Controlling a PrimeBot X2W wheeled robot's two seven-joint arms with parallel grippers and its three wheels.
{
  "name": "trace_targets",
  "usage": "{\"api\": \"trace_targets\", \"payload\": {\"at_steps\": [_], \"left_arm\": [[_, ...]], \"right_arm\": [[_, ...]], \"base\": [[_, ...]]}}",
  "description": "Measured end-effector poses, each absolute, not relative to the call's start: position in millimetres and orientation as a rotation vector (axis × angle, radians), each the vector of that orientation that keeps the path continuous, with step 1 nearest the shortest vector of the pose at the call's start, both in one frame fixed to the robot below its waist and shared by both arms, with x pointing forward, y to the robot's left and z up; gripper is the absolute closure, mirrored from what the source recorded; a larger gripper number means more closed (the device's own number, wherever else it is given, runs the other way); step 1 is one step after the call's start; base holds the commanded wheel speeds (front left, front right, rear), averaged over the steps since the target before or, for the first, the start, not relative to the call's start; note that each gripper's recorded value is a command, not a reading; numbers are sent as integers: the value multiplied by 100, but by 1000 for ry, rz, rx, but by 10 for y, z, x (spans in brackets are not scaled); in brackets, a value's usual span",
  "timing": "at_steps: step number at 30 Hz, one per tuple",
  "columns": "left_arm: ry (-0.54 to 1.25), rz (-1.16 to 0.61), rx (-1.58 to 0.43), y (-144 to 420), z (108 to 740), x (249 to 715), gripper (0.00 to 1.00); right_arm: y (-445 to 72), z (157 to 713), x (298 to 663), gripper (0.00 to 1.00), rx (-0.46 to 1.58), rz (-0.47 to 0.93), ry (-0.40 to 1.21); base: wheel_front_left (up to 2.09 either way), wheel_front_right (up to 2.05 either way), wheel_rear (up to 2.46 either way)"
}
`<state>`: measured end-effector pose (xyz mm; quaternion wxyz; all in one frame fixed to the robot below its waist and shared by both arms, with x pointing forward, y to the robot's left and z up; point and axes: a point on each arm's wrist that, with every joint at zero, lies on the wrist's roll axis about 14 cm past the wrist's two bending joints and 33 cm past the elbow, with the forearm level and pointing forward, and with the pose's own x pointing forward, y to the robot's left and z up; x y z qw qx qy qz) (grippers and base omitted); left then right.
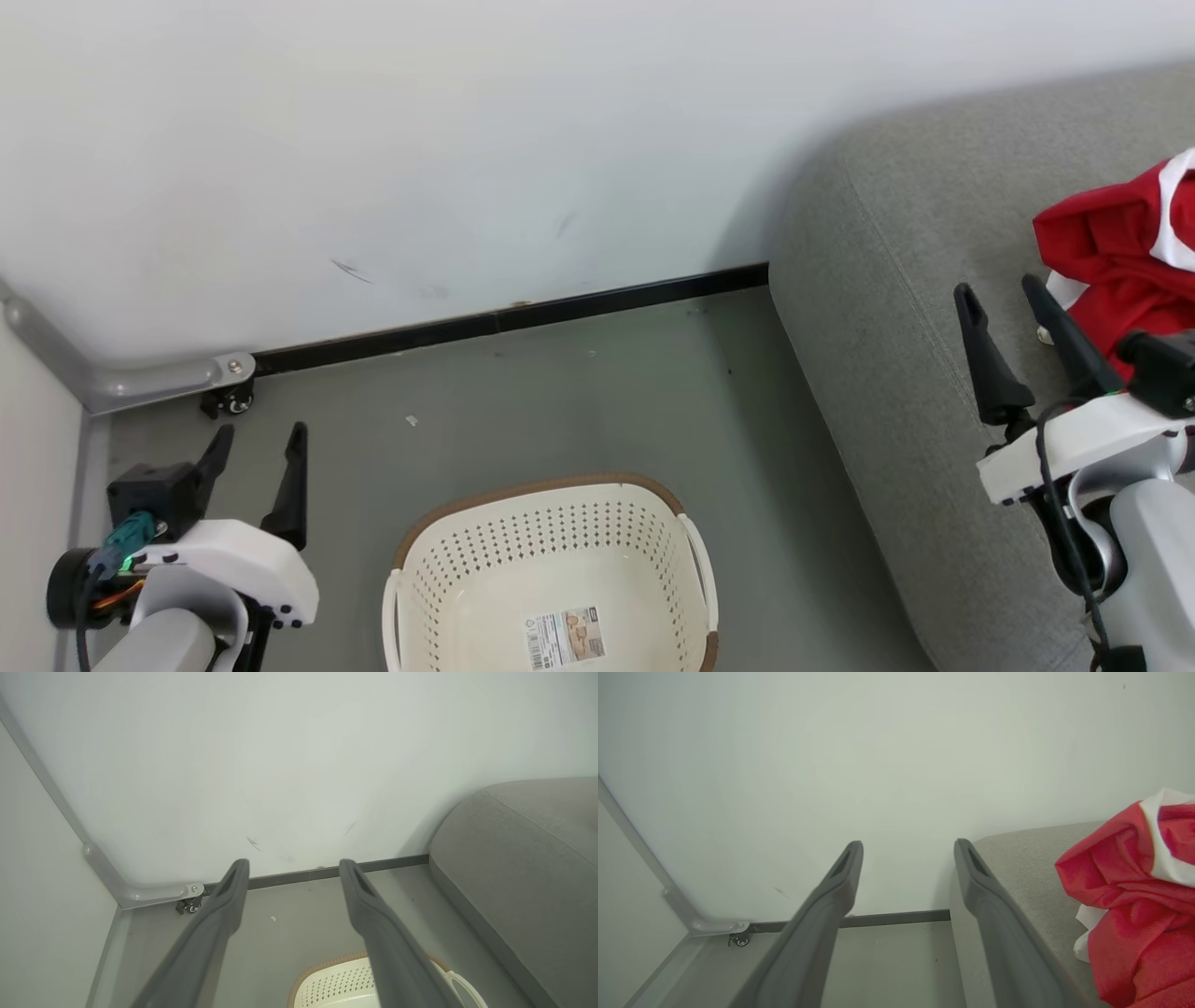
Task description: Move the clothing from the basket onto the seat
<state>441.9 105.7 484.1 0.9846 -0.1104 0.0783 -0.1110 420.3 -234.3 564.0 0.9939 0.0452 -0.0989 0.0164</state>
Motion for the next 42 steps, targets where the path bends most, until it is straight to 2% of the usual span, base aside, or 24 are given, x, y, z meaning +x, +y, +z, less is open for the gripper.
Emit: {"api": "trace_targets", "payload": {"at_steps": [5, 14, 42], "left_arm": [[143, -109, -215, 1419, 4861, 4323, 0], [133, -10, -220, 1737, 4868, 4091, 0], [114, 89, -259, 2001, 4872, 3574, 0]], "right_arm": [[-2148, 5677, 4133, 0, 92, 72, -218], [-1941, 5588, 3994, 0, 79, 101, -206], [-1643, 5309, 3672, 0, 100, 116, -147]], "base": [[0, 0, 0], [0, 0, 0], [0, 0, 0]]}}
